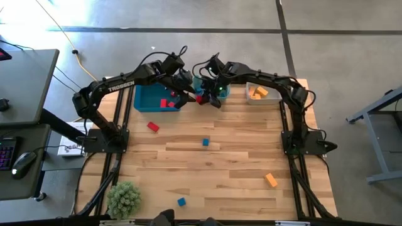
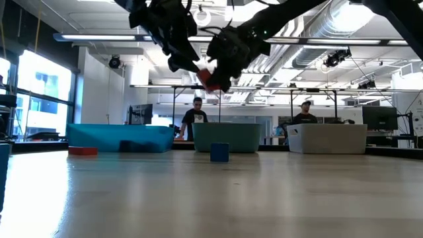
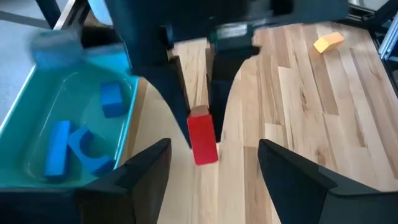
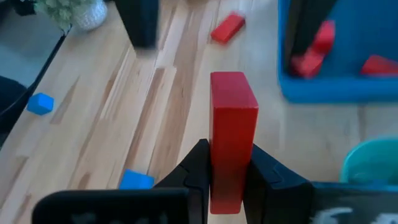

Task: Sort & place blocks by color
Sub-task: Put the red block into the blue bin

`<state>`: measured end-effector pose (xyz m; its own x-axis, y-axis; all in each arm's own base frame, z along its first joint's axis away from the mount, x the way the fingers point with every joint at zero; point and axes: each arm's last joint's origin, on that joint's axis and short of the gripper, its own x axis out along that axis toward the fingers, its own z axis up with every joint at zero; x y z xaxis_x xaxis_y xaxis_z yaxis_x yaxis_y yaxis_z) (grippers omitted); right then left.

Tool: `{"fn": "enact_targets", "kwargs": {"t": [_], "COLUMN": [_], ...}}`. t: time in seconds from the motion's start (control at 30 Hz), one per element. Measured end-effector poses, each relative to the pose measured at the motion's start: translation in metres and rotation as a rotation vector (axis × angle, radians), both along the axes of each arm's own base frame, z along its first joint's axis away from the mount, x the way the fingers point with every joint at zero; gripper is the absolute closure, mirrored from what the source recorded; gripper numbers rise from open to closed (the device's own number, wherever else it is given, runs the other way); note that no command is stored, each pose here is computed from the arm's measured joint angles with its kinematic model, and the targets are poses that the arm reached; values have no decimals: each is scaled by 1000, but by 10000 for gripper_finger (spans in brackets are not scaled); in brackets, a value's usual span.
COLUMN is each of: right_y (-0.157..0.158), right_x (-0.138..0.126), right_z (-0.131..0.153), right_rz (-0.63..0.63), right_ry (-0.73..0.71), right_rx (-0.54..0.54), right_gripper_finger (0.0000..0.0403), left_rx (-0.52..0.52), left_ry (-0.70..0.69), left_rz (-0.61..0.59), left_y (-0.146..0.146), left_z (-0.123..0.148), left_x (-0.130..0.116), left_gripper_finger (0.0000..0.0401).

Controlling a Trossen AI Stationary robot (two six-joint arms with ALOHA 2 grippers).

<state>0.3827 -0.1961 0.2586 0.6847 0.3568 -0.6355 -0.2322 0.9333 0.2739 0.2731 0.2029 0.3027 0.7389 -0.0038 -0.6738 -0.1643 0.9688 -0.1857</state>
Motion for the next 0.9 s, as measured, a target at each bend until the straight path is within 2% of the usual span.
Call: {"fn": "enact_targets", "kwargs": {"t": [0.27, 0.57, 0.73, 0.9], "right_y": [-3, -2, -2, -2], "right_x": [5, 3, 3, 3], "right_z": [34, 34, 34, 34], "right_rz": [2, -2, -15, -17], "right_ry": [-84, -55, -44, -43], "right_rx": [-64, -55, -71, -73], "right_gripper_finger": [367, 367, 367, 367], "left_rx": [3, 32, 44, 52], "left_ry": [-15, -76, -57, -45], "left_rz": [7, 24, 61, 88], "left_y": [1, 4, 5, 6], "left_z": [1, 6, 6, 5], "left_x": [1, 5, 5, 4], "left_gripper_finger": [171, 177, 208, 259]}}
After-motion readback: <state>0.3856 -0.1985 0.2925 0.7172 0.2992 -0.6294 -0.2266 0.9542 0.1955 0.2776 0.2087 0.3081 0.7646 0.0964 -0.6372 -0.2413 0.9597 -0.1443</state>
